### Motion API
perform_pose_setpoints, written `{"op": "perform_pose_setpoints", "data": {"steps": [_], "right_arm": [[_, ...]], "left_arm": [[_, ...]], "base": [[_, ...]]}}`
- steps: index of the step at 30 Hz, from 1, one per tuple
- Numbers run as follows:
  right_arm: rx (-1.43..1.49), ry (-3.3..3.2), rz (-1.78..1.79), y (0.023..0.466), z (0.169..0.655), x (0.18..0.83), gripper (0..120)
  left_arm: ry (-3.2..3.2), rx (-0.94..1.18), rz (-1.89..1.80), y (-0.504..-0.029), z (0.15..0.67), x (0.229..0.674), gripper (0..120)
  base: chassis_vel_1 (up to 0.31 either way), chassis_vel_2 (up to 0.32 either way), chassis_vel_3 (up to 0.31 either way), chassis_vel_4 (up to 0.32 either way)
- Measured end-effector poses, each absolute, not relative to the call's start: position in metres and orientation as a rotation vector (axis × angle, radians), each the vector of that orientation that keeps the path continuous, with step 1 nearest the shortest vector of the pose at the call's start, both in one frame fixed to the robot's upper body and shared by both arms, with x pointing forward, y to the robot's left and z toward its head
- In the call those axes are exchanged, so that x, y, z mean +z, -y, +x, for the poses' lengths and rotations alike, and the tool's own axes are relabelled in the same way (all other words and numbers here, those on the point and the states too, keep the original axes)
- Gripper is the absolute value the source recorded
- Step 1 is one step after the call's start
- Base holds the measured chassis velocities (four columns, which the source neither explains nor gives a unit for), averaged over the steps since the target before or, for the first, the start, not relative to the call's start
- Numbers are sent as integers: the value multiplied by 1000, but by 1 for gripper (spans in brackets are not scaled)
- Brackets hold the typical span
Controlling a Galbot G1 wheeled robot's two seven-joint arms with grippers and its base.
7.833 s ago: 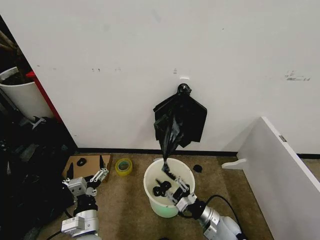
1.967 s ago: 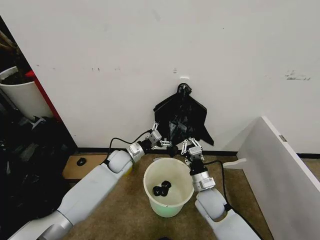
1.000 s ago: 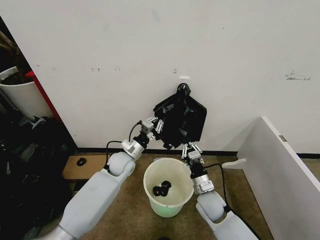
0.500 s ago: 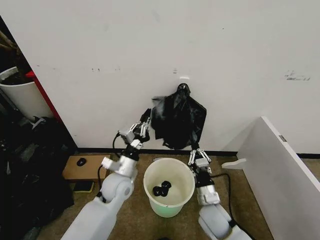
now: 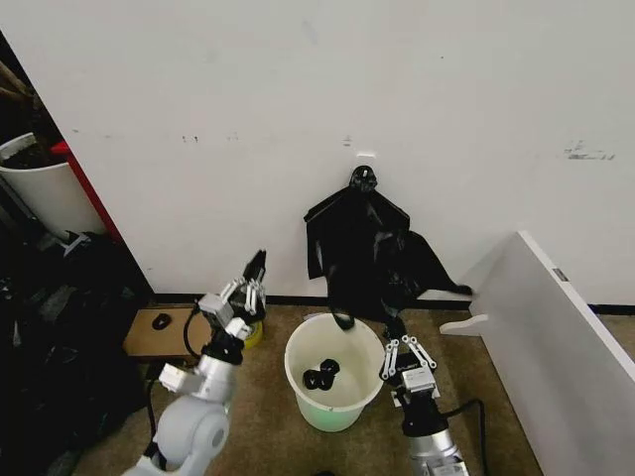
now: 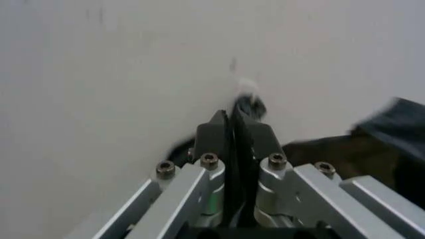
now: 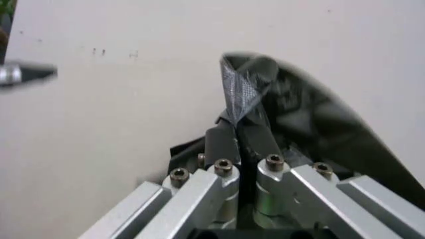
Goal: Place the garbage bag over the trash bin.
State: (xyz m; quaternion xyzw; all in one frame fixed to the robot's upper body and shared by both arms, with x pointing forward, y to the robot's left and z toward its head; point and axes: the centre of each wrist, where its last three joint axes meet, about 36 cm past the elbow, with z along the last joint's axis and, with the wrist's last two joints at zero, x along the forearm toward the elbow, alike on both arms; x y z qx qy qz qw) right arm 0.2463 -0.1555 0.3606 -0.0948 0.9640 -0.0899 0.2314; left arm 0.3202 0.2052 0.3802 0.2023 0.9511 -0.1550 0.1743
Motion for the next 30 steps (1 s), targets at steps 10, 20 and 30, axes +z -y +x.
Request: {"op": "perform_pose_setpoints", "data": {"steps": [10, 20, 30], "right_arm": [[-257, -2630, -308, 148, 249, 359, 0], [-287, -2571, -340, 154, 263, 367, 0], [-267, -2539, -361, 152, 261, 375, 0]], "left_arm": [[-2870, -780, 602, -196, 306, 340, 30], [-3087, -1217, 547, -208, 217, 312, 73], [-3027, -1363, 549, -198, 213, 323, 100]], "base": [[0, 0, 0, 0], [0, 0, 0, 0], [0, 0, 0, 0]]}}
